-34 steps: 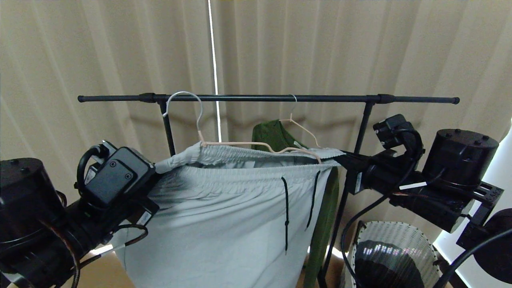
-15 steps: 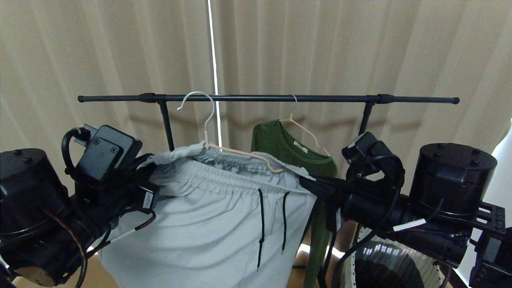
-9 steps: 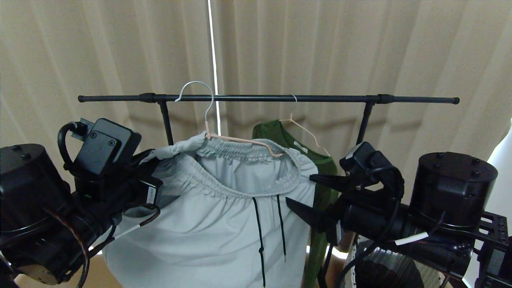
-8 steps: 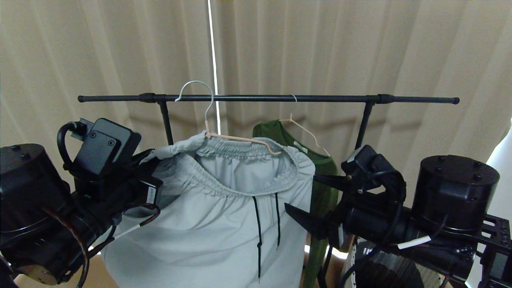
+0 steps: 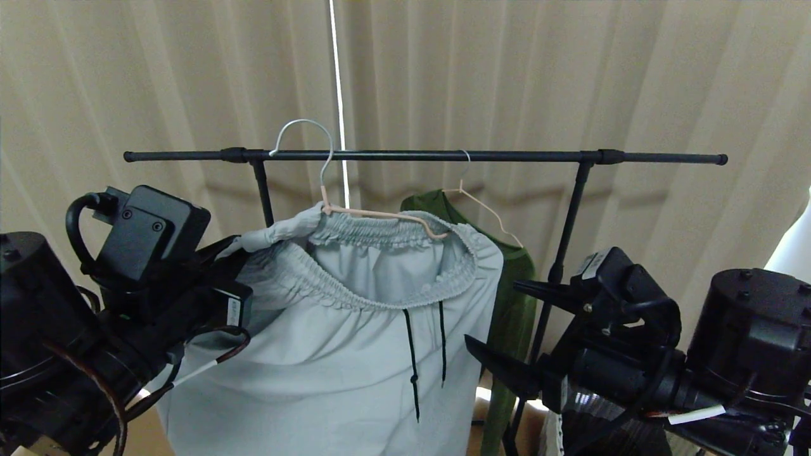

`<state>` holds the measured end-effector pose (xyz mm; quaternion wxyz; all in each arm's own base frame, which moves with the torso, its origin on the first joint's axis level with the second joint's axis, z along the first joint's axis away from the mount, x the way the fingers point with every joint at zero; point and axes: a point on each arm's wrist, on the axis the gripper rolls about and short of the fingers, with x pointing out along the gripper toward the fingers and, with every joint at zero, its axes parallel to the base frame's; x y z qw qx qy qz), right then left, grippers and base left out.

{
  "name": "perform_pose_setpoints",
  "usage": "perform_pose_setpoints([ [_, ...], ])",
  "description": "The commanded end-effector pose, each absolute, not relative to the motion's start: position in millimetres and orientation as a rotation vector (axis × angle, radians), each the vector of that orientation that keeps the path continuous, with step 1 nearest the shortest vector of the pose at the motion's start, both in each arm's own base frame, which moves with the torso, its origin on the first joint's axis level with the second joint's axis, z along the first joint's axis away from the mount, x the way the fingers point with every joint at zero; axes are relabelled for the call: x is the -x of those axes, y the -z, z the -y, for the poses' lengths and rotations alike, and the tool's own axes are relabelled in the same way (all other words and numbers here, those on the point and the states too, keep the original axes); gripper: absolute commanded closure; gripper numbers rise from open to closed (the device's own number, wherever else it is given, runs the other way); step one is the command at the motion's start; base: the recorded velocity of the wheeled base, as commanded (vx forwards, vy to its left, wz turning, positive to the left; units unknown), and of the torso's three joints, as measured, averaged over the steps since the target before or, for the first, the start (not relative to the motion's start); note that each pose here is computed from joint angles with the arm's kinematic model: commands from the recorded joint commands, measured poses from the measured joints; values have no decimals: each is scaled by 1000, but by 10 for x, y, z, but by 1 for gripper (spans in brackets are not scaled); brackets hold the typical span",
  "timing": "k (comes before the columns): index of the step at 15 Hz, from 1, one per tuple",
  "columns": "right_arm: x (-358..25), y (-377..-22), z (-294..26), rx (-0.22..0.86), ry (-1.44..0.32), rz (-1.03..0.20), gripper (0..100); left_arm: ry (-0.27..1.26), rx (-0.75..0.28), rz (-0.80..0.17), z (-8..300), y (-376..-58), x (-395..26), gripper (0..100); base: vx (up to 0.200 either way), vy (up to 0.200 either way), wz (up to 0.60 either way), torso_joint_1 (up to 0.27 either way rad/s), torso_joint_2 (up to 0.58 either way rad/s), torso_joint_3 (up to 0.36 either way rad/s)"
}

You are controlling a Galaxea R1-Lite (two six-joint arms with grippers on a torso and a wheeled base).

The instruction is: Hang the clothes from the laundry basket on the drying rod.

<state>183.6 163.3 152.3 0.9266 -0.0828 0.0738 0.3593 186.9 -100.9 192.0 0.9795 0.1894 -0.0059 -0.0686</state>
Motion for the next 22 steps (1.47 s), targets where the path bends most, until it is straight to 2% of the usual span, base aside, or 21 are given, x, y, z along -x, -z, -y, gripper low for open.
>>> perform_pose_setpoints([
  [1,-1843,-1501,-1625,182,-734,-154,0,123,-379,16,997,-1939,-1853,100,0,0,0,0,0,0],
  [5,-1893,-1546,-1599,256,-720,-104,0,130,-378,16,1051,-1940,-1870,100,0,0,0,0,0,0],
  [9,-1950,-1646,-1648,243,-716,-40,0,137,-376,6,1135,-1926,-1985,100,0,0,0,0,0,0],
  [12,-2036,-1707,-1721,244,-714,21,0,181,-376,-20,1220,-1837,-1967,100,0,0,0,0,0,0],
  [13,-2087,-1711,-1780,240,-782,67,0,239,-381,-35,1335,-1771,-1912,100,0,0,0,0,0,0],
  [15,-2132,-1723,-1781,259,-791,95,0,273,-384,-24,1400,-1782,-1867,100,0,0,0,0,0,0],
  [19,-2420,-1619,-1685,366,-710,88,0,323,-397,-15,1488,-1775,-1799,100,0,0,0,0,0,0],
  [22,-2513,-1612,-1692,374,-697,87,0,328,-398,-18,1485,-1758,-1784,100,0,0,0,0,0,0],
])
